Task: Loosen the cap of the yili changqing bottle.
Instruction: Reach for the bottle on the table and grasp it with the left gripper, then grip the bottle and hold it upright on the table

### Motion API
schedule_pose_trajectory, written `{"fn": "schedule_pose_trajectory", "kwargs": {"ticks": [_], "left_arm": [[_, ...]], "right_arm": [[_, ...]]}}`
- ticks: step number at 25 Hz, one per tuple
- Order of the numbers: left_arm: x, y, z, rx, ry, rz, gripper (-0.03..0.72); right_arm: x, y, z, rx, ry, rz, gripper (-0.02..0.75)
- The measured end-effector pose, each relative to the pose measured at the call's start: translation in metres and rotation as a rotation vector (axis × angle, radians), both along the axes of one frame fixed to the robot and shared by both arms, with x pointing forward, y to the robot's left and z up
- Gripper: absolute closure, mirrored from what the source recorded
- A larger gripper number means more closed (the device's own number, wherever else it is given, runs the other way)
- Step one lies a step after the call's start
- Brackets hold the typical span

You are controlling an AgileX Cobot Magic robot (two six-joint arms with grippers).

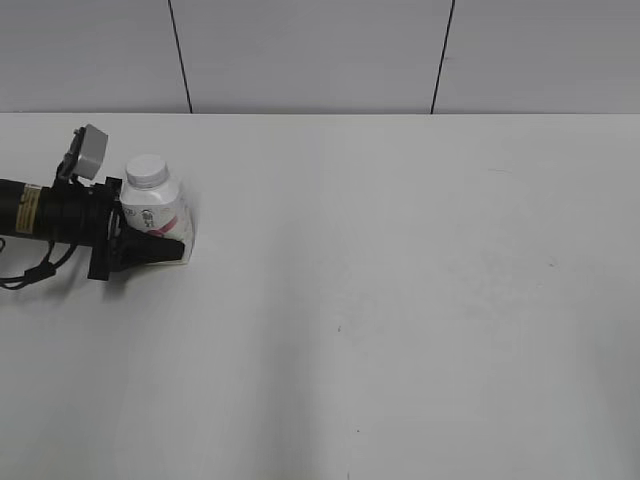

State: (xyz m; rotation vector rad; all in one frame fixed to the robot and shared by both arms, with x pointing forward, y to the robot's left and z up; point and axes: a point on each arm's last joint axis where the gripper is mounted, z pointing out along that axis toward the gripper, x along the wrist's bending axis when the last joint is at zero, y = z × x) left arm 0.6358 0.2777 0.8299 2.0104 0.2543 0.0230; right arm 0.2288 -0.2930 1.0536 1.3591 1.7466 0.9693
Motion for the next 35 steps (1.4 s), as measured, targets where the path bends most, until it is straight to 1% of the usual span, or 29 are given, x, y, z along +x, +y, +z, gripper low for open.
{"fn": "schedule_pose_trajectory", "kwargs": {"ticks": [3,5,7,10,13,19,21,23,25,28,32,35], "left_arm": [[0.000,-0.007,0.000,0.002,0.005,-0.014,0.258],[-0.001,-0.018,0.000,0.004,0.005,-0.037,0.258],[-0.001,-0.033,0.003,0.011,-0.001,-0.068,0.258],[-0.002,-0.060,0.011,-0.005,-0.020,-0.103,0.258],[-0.005,-0.087,0.020,-0.035,-0.035,-0.129,0.258],[-0.017,-0.143,0.026,-0.093,-0.033,-0.191,0.258],[-0.021,-0.158,0.026,-0.090,-0.036,-0.195,0.259],[-0.024,-0.171,0.024,-0.069,-0.042,-0.189,0.259],[-0.026,-0.179,0.023,-0.055,-0.046,-0.181,0.259],[-0.026,-0.187,0.023,-0.052,-0.048,-0.155,0.259],[-0.026,-0.193,0.019,-0.041,-0.043,-0.122,0.259],[-0.025,-0.193,0.007,-0.043,-0.043,-0.111,0.259]], "right_arm": [[0.000,0.000,0.000,0.000,0.000,0.000,0.224],[0.000,0.000,0.000,0.000,0.000,0.000,0.224],[0.000,0.000,0.000,0.000,0.000,0.000,0.224],[0.000,0.000,0.000,0.000,0.000,0.000,0.224],[0.000,0.000,0.000,0.000,0.000,0.000,0.224],[0.000,0.000,0.000,0.000,0.000,0.000,0.224],[0.000,0.000,0.000,0.000,0.000,0.000,0.224],[0.000,0.000,0.000,0.000,0.000,0.000,0.224],[0.000,0.000,0.000,0.000,0.000,0.000,0.224],[0.000,0.000,0.000,0.000,0.000,0.000,0.224],[0.000,0.000,0.000,0.000,0.000,0.000,0.224],[0.000,0.000,0.000,0.000,0.000,0.000,0.224]]}}
